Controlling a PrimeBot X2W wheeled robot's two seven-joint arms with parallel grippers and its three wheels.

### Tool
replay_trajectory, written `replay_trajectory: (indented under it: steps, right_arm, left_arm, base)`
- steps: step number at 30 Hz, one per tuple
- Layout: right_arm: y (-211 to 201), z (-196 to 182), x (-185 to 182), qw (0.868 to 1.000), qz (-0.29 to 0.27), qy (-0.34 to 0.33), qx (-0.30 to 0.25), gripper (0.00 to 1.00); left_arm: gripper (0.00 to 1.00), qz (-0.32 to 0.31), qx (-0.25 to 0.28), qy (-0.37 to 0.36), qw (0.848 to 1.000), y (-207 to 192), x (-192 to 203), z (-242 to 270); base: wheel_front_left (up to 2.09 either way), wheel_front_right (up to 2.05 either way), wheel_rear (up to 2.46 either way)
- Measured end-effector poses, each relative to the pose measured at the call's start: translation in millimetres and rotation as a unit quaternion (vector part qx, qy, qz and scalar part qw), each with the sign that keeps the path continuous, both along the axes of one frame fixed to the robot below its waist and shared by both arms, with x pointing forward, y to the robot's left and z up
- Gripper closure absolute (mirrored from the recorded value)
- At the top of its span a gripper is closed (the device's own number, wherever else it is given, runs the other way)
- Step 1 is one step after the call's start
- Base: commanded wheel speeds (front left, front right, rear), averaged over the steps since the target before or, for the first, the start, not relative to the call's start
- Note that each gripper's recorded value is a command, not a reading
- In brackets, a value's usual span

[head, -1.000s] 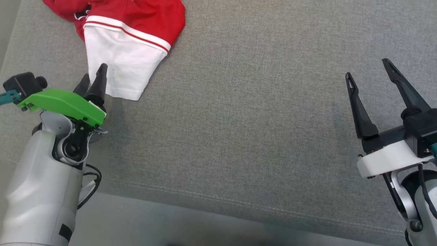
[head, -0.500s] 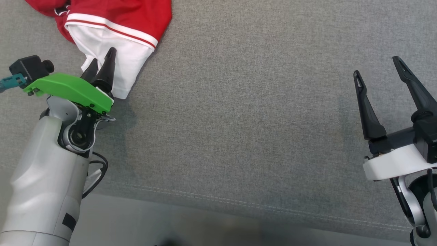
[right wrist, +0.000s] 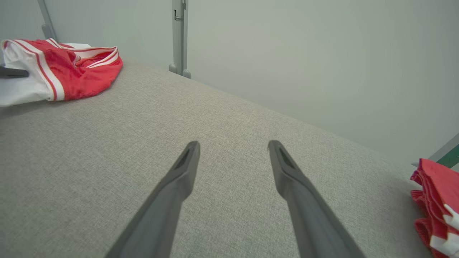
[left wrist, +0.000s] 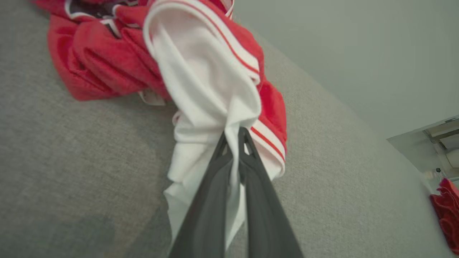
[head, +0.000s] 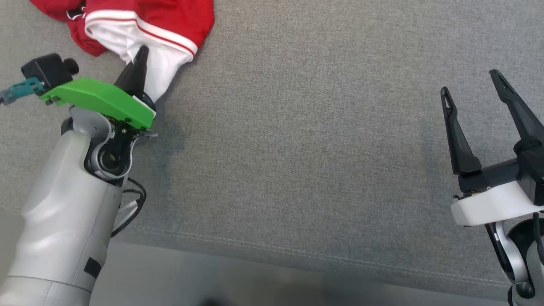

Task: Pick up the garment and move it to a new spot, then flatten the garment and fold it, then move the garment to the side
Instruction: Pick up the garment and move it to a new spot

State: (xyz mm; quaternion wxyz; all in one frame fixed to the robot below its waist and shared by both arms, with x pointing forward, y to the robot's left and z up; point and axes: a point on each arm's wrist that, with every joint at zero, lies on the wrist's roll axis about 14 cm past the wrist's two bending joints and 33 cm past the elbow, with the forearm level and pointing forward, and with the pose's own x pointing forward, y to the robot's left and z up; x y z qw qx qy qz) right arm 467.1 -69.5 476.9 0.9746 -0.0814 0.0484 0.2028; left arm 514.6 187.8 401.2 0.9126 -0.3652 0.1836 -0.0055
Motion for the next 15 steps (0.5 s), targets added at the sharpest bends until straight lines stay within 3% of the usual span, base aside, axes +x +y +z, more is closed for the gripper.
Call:
replay_trajectory:
  steps: [3,6,9,15]
  right_arm:
    - [3,5,-1,1.0,-0.001,-0.007,0.011,0.0]
    - [7,8,-4,1.0,0.001,-0.007,0.027,0.0]
    - [14,12,-9,0.999,0.004,-0.008,0.048,0.0]
    - [24,27,-20,0.996,0.007,-0.022,0.085,0.0]
  left_arm:
    - [1.0,-0.018,0.009,-0.069,0.997,-14,17,40]
    - [1.0,-0.078,0.015,-0.127,0.989,-56,22,76]
    - [1.0,-0.14,0.009,-0.158,0.977,-101,10,97]
    - [1.0,-0.234,0.03,-0.213,0.948,-152,-21,134]
  base:
    - [0.0,0.0,0.0]
    - [0.0,0.0,0.0]
    - [0.0,0.0,0.0]
    - [0.0,0.0,0.0]
